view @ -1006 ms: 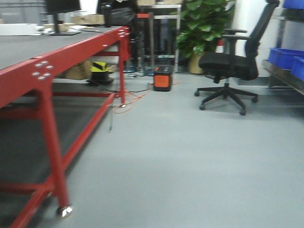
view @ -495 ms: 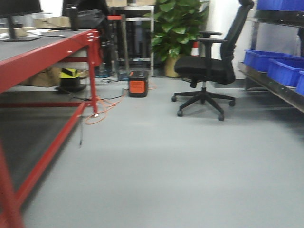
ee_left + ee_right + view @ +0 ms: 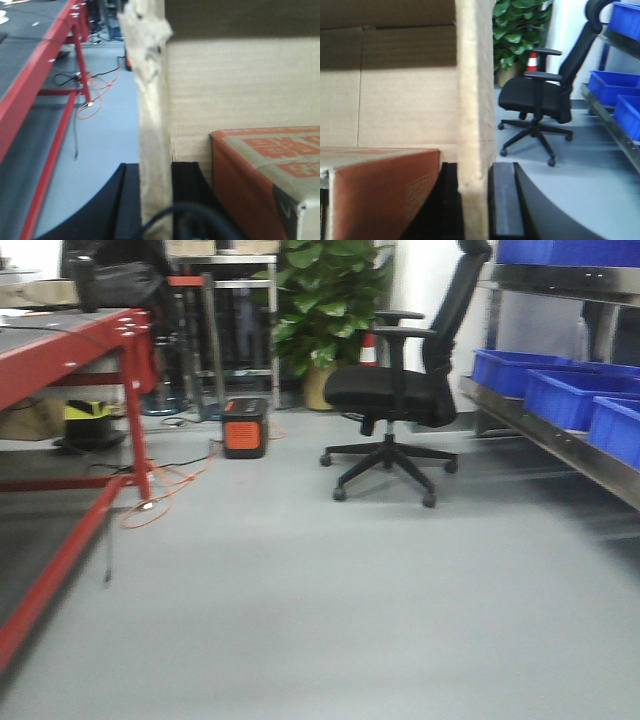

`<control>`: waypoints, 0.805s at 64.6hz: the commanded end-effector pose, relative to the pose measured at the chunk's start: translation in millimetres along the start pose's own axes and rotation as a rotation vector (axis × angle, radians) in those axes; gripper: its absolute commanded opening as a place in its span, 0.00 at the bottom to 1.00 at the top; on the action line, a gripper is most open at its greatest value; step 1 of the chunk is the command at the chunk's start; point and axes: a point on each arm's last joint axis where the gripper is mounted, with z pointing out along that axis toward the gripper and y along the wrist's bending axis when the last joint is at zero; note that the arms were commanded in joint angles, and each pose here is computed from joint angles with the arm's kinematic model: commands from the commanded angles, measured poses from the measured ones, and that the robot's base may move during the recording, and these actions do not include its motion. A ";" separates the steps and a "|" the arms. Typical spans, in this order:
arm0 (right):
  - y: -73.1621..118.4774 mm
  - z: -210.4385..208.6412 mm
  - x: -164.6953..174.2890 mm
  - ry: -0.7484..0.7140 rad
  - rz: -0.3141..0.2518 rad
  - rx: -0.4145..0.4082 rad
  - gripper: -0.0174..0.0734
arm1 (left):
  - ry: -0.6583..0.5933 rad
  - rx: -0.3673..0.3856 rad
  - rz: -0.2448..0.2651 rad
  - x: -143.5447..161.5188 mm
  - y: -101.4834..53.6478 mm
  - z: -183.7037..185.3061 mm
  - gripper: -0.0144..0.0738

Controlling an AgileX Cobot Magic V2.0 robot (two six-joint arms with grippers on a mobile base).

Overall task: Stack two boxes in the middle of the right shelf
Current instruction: 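Drive the base to the steel shelf holding the boxes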

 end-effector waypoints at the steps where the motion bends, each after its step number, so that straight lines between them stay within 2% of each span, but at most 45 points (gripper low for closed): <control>1: 0.9 -11.0 -18.5 -0.131 -0.001 -0.042 0.02 | -0.040 -0.039 0.009 -6.4 8.0 -5.1 0.04; 52: 0.9 -11.0 -18.5 -0.131 -0.001 -0.042 0.02 | -0.042 -0.042 0.011 -6.6 8.2 -5.1 0.04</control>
